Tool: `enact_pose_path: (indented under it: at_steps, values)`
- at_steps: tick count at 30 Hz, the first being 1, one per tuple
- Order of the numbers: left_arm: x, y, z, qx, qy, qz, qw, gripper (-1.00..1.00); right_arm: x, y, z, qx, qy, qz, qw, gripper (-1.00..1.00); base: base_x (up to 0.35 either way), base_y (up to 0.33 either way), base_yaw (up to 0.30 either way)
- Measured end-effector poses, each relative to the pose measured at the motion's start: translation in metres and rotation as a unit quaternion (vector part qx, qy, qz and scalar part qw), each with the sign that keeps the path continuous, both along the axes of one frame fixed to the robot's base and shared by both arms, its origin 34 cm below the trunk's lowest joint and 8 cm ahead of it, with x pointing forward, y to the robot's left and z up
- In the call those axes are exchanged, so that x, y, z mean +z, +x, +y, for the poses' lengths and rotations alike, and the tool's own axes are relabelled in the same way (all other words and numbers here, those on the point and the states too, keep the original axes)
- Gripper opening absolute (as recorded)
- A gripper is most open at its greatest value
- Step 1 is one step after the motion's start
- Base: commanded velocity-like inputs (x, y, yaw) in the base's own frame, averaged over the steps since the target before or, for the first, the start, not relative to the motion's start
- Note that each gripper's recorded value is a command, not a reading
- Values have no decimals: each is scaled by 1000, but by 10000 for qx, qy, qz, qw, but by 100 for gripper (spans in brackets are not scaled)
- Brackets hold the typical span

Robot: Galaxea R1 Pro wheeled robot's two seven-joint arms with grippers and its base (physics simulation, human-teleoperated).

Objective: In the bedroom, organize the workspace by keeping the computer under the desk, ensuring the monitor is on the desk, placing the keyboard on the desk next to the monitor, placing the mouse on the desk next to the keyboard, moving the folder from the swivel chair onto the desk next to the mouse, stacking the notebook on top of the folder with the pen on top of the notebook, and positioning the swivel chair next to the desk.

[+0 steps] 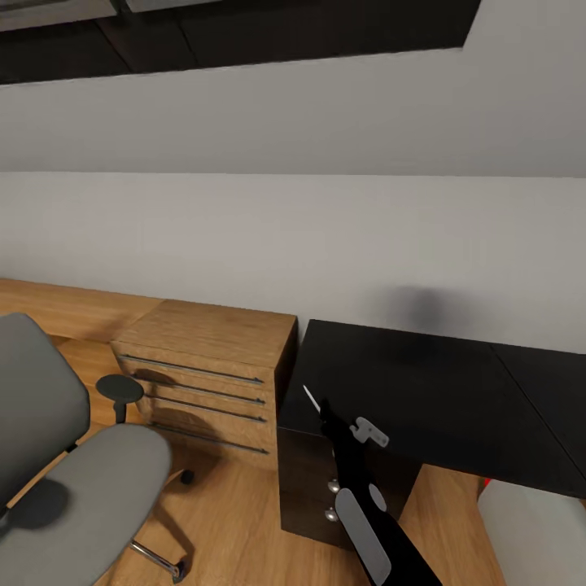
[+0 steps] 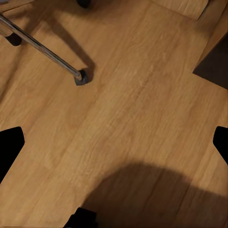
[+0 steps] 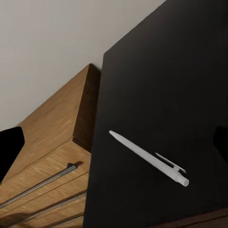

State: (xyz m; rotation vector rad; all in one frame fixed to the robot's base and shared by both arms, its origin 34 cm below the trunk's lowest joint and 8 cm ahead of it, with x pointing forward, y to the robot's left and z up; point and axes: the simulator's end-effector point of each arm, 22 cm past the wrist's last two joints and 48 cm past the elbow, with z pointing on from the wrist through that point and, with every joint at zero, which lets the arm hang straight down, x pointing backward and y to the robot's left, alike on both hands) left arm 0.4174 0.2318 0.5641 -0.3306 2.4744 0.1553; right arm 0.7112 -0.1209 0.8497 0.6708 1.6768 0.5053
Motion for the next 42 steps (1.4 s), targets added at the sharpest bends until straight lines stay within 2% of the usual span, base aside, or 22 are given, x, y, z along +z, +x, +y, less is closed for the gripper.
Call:
enact_pose_path:
  at_steps: [5,9,12,15,16,17,19,20,21,22,23,24,26,28,30,32,33,42]
  values:
    - [0,0,0,3,0,0,10000,100,2,1,-3,-16,-9,-44,10000,100,0,0,5]
    - [0,0,0,4,0,0,10000,100,13,3,-19,-234,-131,-309,9992,100,0,0,0]
    - [0,0,0,4,0,0,10000,100,15,4,-28,-332,-217,-383,9985,100,0,0,0]
    - [0,0,0,4,0,0,10000,100,8,3,-36,-446,-391,-181,9981,100,0,0,0]
    - [0,0,0,4,0,0,10000,100,2,2,-38,-446,-564,-18,9974,100,0,0,0]
    - [0,0,0,4,0,0,10000,100,-9,-1,-40,-362,-1102,422,9923,100,0,0,0]
    - [0,0,0,4,0,0,10000,100,-13,-3,-42,-299,-1451,698,9865,100,0,0,0]
    - [0,0,0,4,0,0,10000,100,-16,-6,-44,-236,-1778,969,9790,100,0,0,0]
    - [0,0,0,4,0,0,10000,100,-17,-7,-45,-211,-1926,1097,9749,100,0,0,0]
    - [0,0,0,4,0,0,10000,100,-18,-12,-49,-169,-2294,1425,9627,100,0,0,0]
    - [0,0,0,4,0,0,10000,100,-18,-14,-52,-164,-2475,1581,9558,100,0,0,0]
    - [0,0,0,6,0,-6,10000,100,-2,-14,-58,-273,-2612,1614,9513,100,0,0,0]
    - [0,0,0,6,1,-7,10000,100,2,-13,-57,-288,-2602,1584,9520,100,0,0,0]
    - [0,0,0,5,-1,-7,10000,100,-2,-17,-53,-173,-2704,1728,9469,100,0,0,0]
    - [0,0,0,3,-3,-8,10000,100,-11,-22,-49,-23,-2826,1977,9387,100,0,0,0]
    - [0,0,0,-2,-5,-5,10000,100,-22,-29,-46,180,-2967,2288,9270,100,0,0,0]
    - [0,0,0,-4,-6,-4,10000,100,-24,-30,-46,226,-2995,2348,9245,100,0,0,0]
    - [0,0,0,-5,-1,0,10000,100,-28,-33,-44,326,-3059,2433,9199,100,0,0,0]
